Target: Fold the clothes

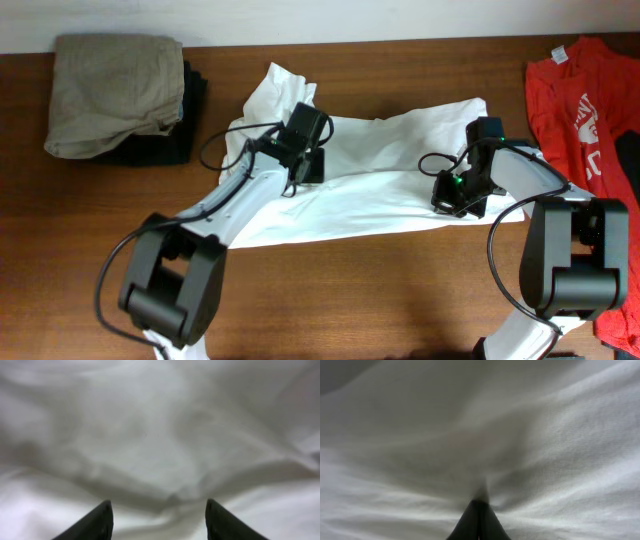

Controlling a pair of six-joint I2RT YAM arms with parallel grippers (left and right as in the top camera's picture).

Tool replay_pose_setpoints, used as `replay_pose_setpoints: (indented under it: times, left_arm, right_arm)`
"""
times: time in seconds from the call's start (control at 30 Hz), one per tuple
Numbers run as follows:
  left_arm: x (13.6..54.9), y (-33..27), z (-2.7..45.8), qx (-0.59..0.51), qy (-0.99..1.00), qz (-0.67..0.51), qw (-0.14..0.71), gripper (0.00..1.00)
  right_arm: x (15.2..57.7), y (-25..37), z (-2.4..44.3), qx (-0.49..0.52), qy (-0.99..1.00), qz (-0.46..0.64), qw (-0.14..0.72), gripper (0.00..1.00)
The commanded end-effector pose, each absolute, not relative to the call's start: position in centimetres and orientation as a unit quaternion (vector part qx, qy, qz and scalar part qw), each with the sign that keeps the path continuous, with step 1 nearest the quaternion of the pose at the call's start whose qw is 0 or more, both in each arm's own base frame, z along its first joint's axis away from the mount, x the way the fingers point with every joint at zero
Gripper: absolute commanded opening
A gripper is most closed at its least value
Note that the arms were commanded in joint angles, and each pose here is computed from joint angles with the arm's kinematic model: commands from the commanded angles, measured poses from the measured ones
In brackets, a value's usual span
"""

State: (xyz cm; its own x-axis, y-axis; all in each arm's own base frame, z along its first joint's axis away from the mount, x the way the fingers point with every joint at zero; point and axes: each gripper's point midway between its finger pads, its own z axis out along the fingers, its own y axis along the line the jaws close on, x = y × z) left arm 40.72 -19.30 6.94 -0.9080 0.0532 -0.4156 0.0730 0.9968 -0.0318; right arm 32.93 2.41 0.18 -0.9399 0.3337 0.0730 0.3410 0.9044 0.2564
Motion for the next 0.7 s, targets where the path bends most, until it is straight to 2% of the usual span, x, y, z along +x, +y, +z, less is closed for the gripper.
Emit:
replay_pose_setpoints:
  times: [0.0,0.13,0.23,0.5,0.67]
  left_arm:
    - [39.5,-17.4,11.9,0.032,0.974,0.004,0.222,0.58]
    - [35.8,-15.7,10.2,0.043,0.989,0.037,0.140,0.51]
    - [34.4,-14.9,8.5,0.044,0.992,0.046,0.107,0.50]
    - [33.6,-13.6,4.5,0.017,0.997,0.018,0.072,0.41]
    - [33.5,-11.3,2.4,-0.011,0.998,0.028,0.050,0.40]
  right_arm:
    - [32.9,2.4,-0.2,-0.171,-0.977,-0.124,0.013,0.04]
    - [33.4,2.3,-0.2,-0.170,-0.977,-0.126,0.002,0.04]
    - [33.4,2.3,-0.2,-0.170,-0.977,-0.126,0.002,0.04]
    - [33.2,2.3,-0.2,-0.170,-0.977,-0.126,0.005,0.04]
    - [32.8,2.4,-0.2,-0.171,-0.977,-0.124,0.014,0.04]
